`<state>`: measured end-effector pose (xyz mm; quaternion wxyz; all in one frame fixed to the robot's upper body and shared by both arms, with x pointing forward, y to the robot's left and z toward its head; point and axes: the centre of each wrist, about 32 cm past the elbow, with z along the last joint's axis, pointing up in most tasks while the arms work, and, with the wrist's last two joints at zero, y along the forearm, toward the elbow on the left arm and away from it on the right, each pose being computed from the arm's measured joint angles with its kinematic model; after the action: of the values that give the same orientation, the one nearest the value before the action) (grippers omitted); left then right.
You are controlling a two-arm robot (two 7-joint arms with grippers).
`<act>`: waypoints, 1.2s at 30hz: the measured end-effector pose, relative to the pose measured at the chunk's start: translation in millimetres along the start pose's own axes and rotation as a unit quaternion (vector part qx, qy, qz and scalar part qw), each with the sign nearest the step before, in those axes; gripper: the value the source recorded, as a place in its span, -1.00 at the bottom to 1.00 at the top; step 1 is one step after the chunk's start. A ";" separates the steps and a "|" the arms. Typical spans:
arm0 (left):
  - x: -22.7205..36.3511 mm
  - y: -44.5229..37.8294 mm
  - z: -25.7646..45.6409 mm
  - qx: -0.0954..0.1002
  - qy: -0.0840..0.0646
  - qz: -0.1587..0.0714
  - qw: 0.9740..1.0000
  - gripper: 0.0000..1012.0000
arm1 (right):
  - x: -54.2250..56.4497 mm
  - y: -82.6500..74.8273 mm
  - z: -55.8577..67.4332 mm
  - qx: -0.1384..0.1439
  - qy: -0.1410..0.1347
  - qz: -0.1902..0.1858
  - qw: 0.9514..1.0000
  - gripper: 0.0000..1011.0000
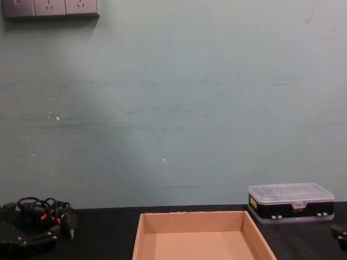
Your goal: Use one hand to pick up the angle iron from the table and place it into the box.
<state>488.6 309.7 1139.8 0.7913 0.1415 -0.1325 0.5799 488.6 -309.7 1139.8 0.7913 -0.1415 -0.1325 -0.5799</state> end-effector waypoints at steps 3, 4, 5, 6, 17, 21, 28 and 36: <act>0.0 0.0 0.0 0.000 0.000 0.000 1.000 1.00 | 0.0 0.0 0.0 0.000 0.000 0.000 1.000 0.99; 0.0 0.0 0.0 0.000 0.000 0.000 1.000 1.00 | 0.0 0.0 0.0 0.000 0.000 0.000 1.000 0.99; 0.0 0.0 0.0 0.000 0.000 0.000 1.000 1.00 | 0.0 0.0 0.0 0.000 0.000 0.000 1.000 0.99; 0.0 0.0 0.0 0.000 0.000 0.000 1.000 1.00 | 0.0 0.0 0.0 0.000 0.000 0.000 1.000 0.99; 0.0 0.0 0.0 0.000 0.000 0.000 1.000 1.00 | 0.0 0.0 0.0 0.000 0.000 0.000 1.000 0.99; 0.0 0.0 0.0 0.000 0.000 0.000 1.000 1.00 | 0.0 0.0 0.0 0.000 0.000 0.000 1.000 0.99; 0.0 0.0 0.0 0.000 0.000 0.000 1.000 1.00 | 0.0 0.0 0.0 0.000 0.000 0.000 1.000 0.99; 0.0 0.0 0.0 0.000 0.000 0.000 1.000 1.00 | 0.0 0.0 0.0 0.000 0.000 0.000 1.000 0.99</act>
<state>488.6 309.7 1139.8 0.7913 0.1415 -0.1324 0.5799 488.6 -309.7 1139.8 0.7913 -0.1415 -0.1325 -0.5799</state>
